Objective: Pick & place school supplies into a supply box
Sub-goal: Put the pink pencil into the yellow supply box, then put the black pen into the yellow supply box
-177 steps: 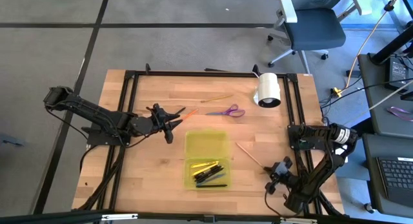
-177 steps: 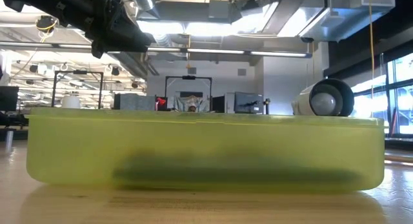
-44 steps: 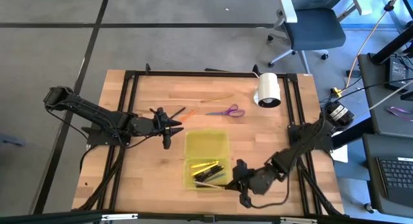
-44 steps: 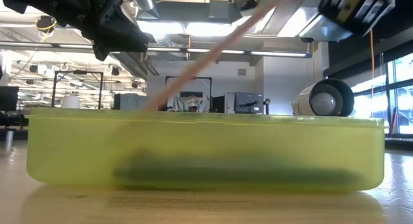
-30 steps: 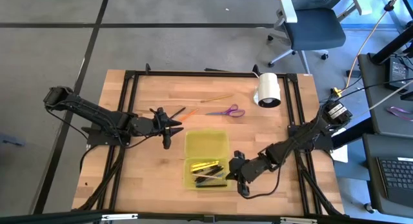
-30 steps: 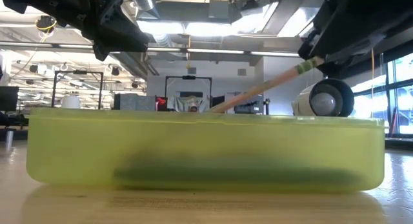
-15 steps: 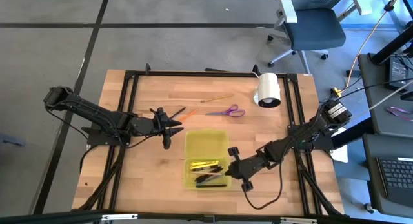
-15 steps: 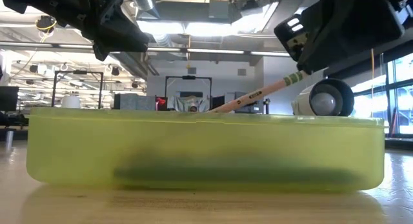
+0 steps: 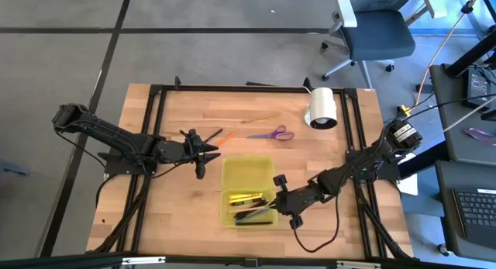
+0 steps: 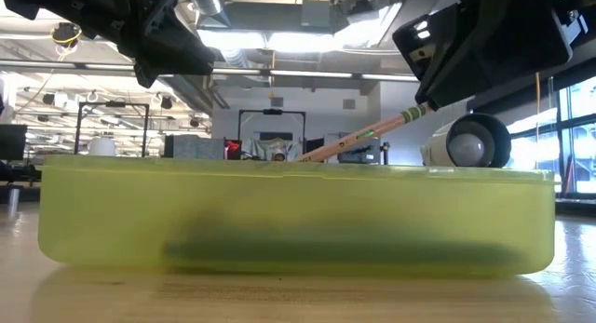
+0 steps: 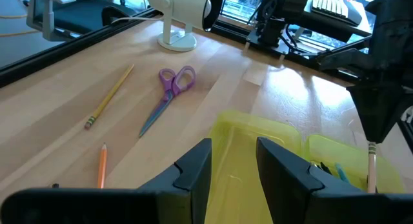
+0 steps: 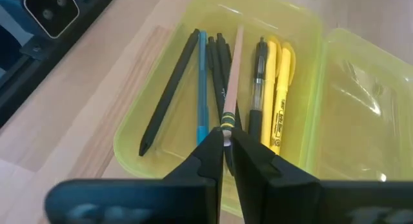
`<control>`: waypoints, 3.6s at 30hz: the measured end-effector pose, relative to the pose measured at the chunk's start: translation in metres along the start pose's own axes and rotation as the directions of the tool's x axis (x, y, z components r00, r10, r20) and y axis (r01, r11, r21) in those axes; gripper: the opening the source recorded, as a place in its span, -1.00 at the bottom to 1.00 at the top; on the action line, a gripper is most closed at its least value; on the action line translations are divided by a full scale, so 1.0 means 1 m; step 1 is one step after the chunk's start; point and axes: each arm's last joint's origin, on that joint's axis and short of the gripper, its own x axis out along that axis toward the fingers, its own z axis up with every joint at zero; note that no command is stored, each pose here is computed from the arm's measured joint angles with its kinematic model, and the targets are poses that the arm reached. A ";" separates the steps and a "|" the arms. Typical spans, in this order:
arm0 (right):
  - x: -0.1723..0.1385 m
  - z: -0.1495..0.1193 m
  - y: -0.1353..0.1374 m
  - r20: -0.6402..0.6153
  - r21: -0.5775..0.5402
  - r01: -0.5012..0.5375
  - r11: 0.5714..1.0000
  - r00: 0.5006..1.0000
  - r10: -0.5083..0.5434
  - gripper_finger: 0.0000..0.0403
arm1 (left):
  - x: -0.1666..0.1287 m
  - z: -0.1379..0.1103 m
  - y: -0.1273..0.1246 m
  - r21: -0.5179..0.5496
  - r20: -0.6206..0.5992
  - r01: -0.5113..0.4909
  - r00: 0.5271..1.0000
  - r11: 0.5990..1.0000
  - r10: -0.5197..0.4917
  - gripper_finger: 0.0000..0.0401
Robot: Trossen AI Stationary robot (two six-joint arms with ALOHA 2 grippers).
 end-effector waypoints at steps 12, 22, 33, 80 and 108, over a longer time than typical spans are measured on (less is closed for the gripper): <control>0.022 -0.015 0.002 -0.087 -0.017 0.038 0.999 0.995 -0.039 -0.82 | 0.000 0.000 0.000 0.000 0.000 -0.001 1.000 1.000 0.001 -0.42; 0.031 -0.022 -0.005 -0.119 -0.004 0.067 0.998 0.991 -0.067 -0.82 | 0.000 0.000 0.000 0.000 0.000 -0.001 1.000 1.000 0.001 -0.42; 0.032 -0.019 -0.004 -0.092 0.003 0.057 0.998 0.994 -0.056 -0.75 | 0.000 0.000 0.000 0.000 0.000 -0.001 1.000 1.000 0.001 -0.42; -0.082 -0.074 -0.021 0.218 0.544 -0.119 0.831 0.976 -0.002 -0.29 | 0.077 -0.007 0.118 -0.251 -0.378 -0.495 0.841 0.832 0.387 -0.42; -0.106 -0.083 -0.028 0.157 0.565 0.029 0.825 0.977 -0.141 -0.29 | 0.072 -0.017 0.116 -0.145 -0.479 -0.484 0.797 0.863 0.367 0.04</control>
